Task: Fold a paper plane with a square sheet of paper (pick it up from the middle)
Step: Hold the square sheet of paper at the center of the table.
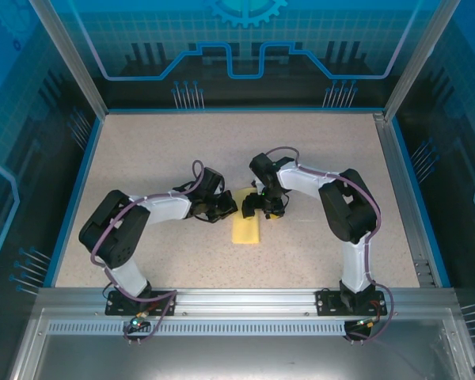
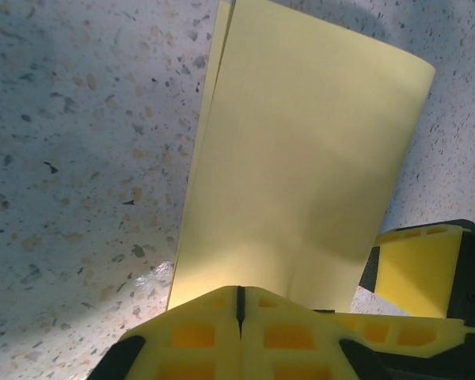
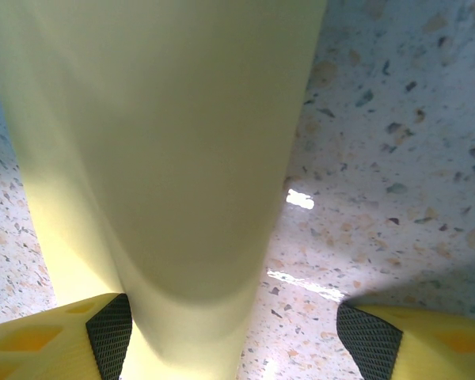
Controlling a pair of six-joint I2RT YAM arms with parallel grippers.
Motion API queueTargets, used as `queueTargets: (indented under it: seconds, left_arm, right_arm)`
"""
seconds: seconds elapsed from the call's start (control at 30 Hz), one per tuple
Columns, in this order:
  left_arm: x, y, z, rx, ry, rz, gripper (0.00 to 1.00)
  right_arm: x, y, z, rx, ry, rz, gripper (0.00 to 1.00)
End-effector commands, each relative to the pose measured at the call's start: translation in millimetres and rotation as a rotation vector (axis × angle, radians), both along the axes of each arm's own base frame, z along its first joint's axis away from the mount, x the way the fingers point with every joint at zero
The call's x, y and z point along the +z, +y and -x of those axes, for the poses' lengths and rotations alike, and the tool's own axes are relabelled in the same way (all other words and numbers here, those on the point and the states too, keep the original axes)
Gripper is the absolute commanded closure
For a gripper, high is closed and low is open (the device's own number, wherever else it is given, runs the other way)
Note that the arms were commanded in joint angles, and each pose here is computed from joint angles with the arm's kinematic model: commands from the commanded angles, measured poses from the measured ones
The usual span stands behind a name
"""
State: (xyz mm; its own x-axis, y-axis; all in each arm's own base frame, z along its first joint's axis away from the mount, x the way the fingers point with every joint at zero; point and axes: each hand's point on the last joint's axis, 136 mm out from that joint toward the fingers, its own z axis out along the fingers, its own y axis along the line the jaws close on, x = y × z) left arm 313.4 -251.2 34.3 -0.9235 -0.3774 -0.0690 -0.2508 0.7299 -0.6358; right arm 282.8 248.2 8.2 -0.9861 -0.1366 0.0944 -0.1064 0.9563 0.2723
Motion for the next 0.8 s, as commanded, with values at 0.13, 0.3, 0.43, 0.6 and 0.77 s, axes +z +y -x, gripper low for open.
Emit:
queueTargets:
  seconds: [0.13,0.3,0.43,0.6,0.77]
  left_arm:
    - [-9.2,-3.5,8.3,-0.014,0.042,0.018,1.0]
    - [-3.3,-1.6,7.9,-0.013,0.023,0.015,1.0]
    - [4.4,3.9,6.1,-0.004,-0.011,-0.009,1.0]
    - [9.4,7.7,4.9,0.005,-0.034,-0.023,1.0]
    - [24.2,34.1,1.9,0.095,-0.135,-0.133,1.0]
  right_arm:
    - [-66.8,-49.7,26.9,0.027,0.087,0.237,0.23]
    - [-59.8,-41.6,24.1,0.036,0.078,0.169,0.25]
    - [-56.7,-43.2,20.8,0.03,0.071,0.171,0.26]
    - [-62.3,-46.2,23.1,0.026,0.083,0.194,0.26]
    - [-65.7,-50.5,25.1,0.012,0.089,0.22,0.26]
